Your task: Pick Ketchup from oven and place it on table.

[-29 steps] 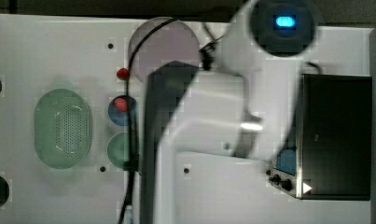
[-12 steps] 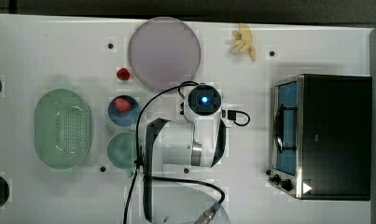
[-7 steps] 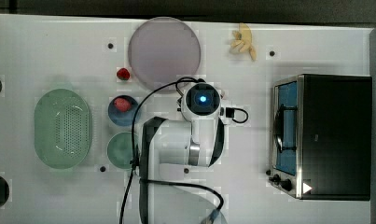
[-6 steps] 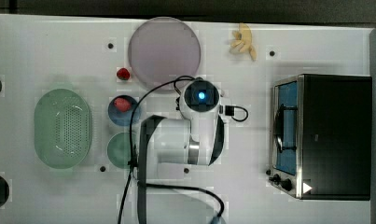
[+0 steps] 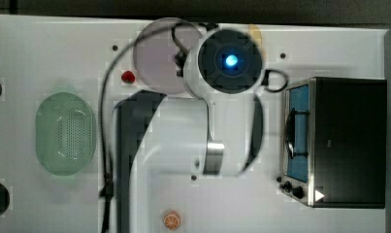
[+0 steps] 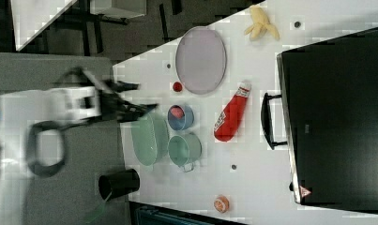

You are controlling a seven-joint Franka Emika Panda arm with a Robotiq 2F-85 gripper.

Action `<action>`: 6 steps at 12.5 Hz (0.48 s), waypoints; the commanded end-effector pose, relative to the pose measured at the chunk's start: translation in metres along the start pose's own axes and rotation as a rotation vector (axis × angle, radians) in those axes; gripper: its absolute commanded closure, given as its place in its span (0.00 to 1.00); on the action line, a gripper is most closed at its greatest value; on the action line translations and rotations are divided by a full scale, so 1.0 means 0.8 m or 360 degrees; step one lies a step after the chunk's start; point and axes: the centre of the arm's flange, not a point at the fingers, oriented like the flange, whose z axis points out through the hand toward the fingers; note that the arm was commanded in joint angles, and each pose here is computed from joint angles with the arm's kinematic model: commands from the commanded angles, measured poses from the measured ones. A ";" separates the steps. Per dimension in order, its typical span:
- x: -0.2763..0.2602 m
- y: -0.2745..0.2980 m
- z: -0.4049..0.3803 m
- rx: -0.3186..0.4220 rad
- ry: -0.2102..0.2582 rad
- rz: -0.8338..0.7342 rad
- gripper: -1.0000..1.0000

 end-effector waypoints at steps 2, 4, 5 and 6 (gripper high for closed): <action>-0.001 0.006 -0.095 -0.0021 -0.0027 0.0038 0.00; -0.005 0.008 -0.128 -0.0062 -0.0070 0.0033 0.00; -0.006 0.009 -0.142 -0.0070 -0.0070 0.0031 0.00; -0.005 0.012 -0.154 -0.0095 -0.0060 0.0029 0.00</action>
